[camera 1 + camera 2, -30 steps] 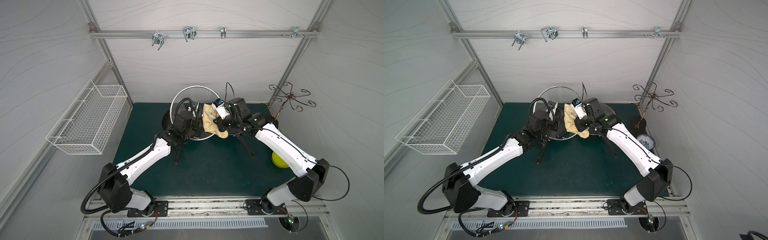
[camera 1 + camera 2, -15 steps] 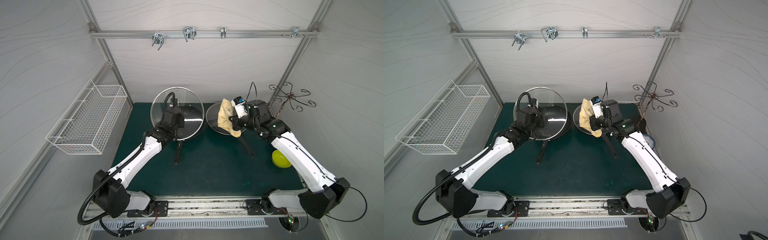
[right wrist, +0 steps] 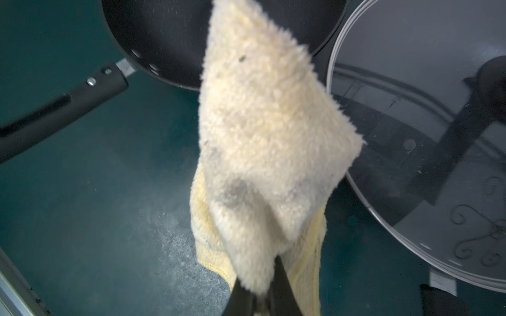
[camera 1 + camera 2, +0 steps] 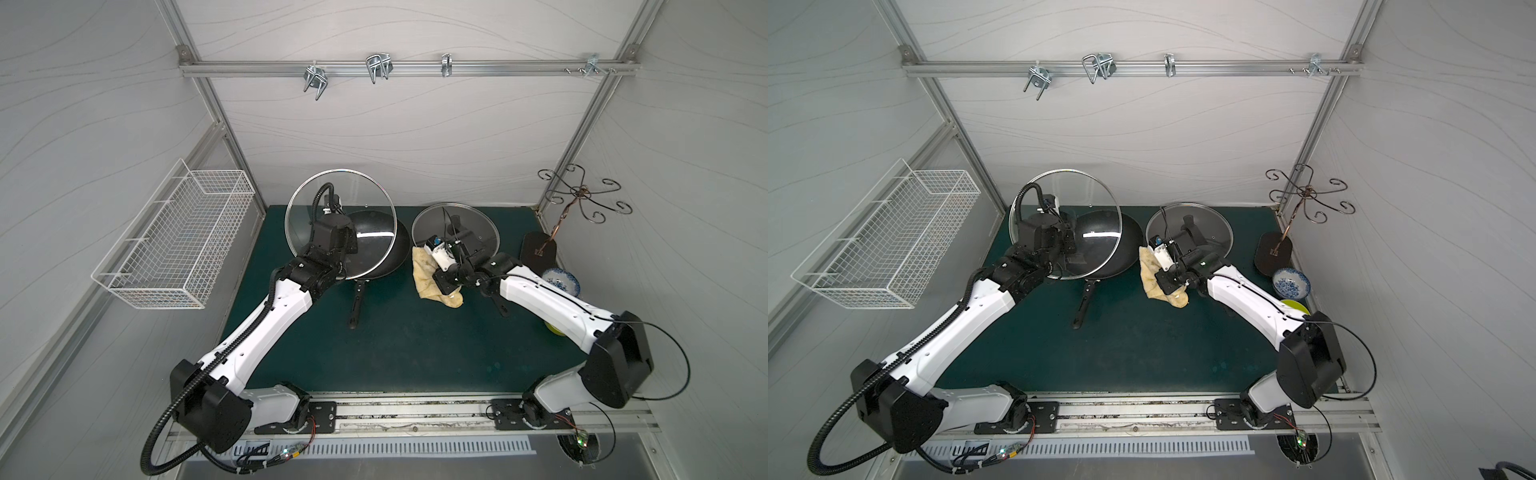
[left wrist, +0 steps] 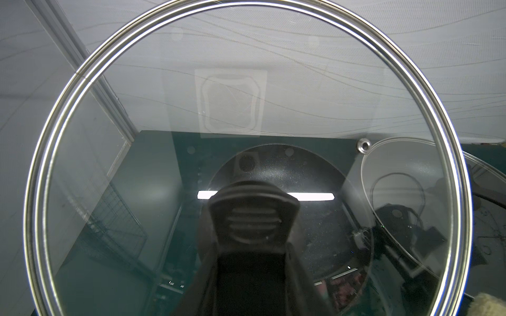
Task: Wipe the pot lid with a cloth
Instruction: Place the cleaning item at the center of the board.
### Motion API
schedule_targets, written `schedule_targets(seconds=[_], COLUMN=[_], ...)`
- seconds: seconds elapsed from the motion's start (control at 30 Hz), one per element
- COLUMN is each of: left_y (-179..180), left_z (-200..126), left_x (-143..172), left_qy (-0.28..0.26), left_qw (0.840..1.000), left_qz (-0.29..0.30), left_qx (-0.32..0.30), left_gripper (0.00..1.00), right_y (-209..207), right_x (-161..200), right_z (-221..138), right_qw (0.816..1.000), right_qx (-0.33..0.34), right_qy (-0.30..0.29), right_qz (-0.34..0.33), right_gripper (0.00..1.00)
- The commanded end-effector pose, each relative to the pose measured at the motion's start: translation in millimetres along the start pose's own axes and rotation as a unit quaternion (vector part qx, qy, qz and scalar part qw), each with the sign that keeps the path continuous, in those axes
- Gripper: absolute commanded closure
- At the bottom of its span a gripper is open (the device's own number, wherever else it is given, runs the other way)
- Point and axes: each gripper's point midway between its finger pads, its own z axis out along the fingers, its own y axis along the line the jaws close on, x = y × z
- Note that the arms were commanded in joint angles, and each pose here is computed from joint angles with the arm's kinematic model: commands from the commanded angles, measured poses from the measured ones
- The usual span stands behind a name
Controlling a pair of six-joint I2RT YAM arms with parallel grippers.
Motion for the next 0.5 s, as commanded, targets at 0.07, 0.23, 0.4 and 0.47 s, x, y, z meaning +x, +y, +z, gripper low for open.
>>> schedule_targets(seconds=[0.07, 0.23, 0.4, 0.47], left_y=[1, 0, -5, -8], left_z=[-29, -28, -26, -25], left_x=[-82, -81, -80, -78], left_qy=[-0.131, -0.13, -0.126, -0.122], left_qw=[0.989, 0.99, 0.991, 0.992], left_qz=[-0.06, -0.052, -0.029, -0.016], left_qx=[0.02, 0.023, 0.032, 0.037], left_gripper=[1.0, 1.0, 1.0, 1.0], right_y=[7, 7, 12, 14], right_x=[11, 28, 48, 55], right_z=[27, 46, 67, 72], right_qw=[1.0, 0.998, 0.995, 0.993], right_qx=[-0.009, -0.013, -0.031, -0.036], right_qy=[0.016, 0.054, 0.098, 0.112], right_qz=[0.003, -0.006, 0.0, 0.008], right_gripper=[1.0, 1.0, 1.0, 1.0])
